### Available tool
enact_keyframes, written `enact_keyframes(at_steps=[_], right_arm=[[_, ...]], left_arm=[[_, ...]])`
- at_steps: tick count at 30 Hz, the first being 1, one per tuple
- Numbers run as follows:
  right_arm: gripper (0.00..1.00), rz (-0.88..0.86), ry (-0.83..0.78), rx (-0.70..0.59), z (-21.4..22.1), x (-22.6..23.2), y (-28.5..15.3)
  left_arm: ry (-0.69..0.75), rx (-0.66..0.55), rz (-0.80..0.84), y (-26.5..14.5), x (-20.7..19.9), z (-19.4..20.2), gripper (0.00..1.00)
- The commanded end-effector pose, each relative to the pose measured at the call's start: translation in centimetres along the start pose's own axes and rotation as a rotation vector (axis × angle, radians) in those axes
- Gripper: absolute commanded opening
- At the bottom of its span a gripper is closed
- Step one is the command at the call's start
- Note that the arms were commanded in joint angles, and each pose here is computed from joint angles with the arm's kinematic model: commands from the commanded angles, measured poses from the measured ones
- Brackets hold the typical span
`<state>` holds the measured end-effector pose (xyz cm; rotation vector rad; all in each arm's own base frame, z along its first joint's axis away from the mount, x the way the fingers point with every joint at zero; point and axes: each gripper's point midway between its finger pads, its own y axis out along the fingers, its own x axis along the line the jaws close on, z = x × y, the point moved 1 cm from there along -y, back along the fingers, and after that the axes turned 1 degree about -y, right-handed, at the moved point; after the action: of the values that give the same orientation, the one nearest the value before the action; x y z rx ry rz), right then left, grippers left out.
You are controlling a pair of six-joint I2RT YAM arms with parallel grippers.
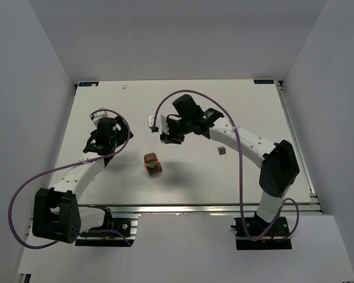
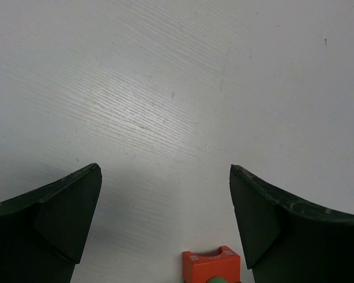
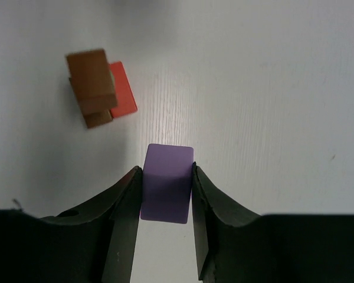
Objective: Build the wood block tower
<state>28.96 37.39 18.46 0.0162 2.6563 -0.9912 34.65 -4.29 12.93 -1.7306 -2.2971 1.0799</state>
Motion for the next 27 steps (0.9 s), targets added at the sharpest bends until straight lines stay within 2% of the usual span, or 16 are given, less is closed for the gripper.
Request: enact_keyframes(at_steps=[1,13,15,22,27], right_arm=[[0.11,-0.108,-0.216,-0.087,-4.6,1.8,-1.5],[0.14,-0.187,-0.266,-0.019,-9.0,3.8,1.4],[0.14,-0.212,-0.235,0.013,-8.7,4.3,2.0],[0.14,-0.245,-0.291,0.096,-8.4,6.0,3.2],[0.13,-0.245,-0.289,0.117,-8.1,6.2,3.8]], left_arm=[[0.002,-0.006,0.021,-0.2,-0.1,-0.1,0.98],[0.005,-0.013,0.022,-0.4,0.0,-0.2,0.98],[0.003,-0.015,0.013,-0.3,0.2,-0.3,0.98],[0.000,-0.027,-0.013,-0.4,0.6,-0.6,0.98],[0.000,-0.027,-0.013,-0.4,0.6,-0.5,0.98]])
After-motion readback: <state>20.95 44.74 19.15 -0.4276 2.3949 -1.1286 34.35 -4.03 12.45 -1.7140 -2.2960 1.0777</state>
